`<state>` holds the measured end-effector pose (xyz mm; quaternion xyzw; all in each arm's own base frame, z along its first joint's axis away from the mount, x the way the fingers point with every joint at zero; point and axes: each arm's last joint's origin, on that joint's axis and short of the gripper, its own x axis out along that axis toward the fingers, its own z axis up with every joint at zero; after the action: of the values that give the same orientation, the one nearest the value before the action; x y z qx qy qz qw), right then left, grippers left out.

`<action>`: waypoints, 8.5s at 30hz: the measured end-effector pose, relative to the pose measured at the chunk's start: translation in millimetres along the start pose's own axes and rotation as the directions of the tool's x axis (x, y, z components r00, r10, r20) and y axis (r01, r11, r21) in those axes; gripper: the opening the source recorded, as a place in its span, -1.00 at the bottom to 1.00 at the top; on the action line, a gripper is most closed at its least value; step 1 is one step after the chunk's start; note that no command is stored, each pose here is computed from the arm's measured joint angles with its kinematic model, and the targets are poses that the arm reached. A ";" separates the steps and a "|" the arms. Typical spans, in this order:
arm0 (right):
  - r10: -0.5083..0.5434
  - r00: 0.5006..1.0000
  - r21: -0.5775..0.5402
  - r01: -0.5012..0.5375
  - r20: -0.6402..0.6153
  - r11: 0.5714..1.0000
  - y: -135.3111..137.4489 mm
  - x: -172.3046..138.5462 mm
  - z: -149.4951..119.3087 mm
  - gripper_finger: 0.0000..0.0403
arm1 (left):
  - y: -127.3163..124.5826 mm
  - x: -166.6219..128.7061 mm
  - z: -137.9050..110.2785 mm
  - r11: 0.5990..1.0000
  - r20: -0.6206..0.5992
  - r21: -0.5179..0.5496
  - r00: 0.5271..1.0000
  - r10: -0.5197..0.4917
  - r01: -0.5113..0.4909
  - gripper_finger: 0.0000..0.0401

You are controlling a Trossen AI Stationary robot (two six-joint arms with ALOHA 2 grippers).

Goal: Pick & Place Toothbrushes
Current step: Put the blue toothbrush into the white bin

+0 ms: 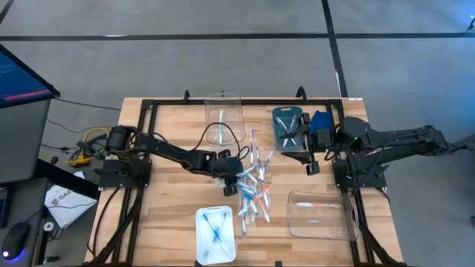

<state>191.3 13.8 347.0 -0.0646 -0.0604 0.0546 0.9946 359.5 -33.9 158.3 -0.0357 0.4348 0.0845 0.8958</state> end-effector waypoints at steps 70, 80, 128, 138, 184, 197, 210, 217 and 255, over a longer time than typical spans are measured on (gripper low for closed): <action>-0.001 1.000 0.000 0.001 0.000 1.000 -0.1 0.1 0.0 0.09 | -7.9 19.2 -18.0 0.999 0.016 0.005 0.999 0.032 -0.032 -0.44; 0.000 1.000 0.000 0.000 -0.001 1.000 -0.1 0.1 0.1 0.09 | -7.0 22.4 -18.0 1.000 0.020 -0.002 0.999 0.027 -0.027 -0.48; 0.000 1.000 0.000 0.000 0.002 1.000 0.0 0.1 0.3 0.09 | -24.8 -113.4 -3.5 0.999 0.495 -0.027 0.869 -0.019 0.036 -0.95; -0.007 0.998 0.063 0.003 0.058 0.998 -0.5 5.9 2.8 0.09 | -25.5 -122.6 -14.4 0.960 0.703 0.073 0.669 -0.243 0.271 -0.96; -0.156 0.988 -0.181 0.156 0.010 0.971 48.6 144.5 -42.7 -0.04 | -16.1 -163.5 -3.5 0.948 0.948 0.257 0.139 -0.285 0.188 -0.96; -0.129 0.991 -0.133 0.122 -0.043 0.984 58.3 147.4 -35.9 0.32 | -16.1 -161.5 -3.8 0.955 0.947 0.251 0.162 -0.276 0.160 -0.96; -0.110 0.993 -0.114 0.105 -0.035 0.988 58.2 147.5 -35.4 0.32 | -15.8 -161.4 -3.8 0.960 0.950 0.245 0.165 -0.266 0.138 -0.96; -0.105 0.994 -0.113 0.100 -0.035 0.989 58.7 147.5 -35.4 0.32 | -15.8 -161.3 -3.8 0.959 0.949 0.246 0.166 -0.267 0.138 -0.96; -0.023 0.997 -0.136 0.013 -0.071 0.991 61.0 154.5 -35.4 0.32 | -16.5 -158.2 -4.4 0.945 0.929 0.303 0.184 -0.322 0.124 -0.96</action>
<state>342.1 87.7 321.4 -0.1335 -0.0283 0.0388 0.9899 262.9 -69.8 279.6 0.0330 -0.2230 -0.0785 0.9711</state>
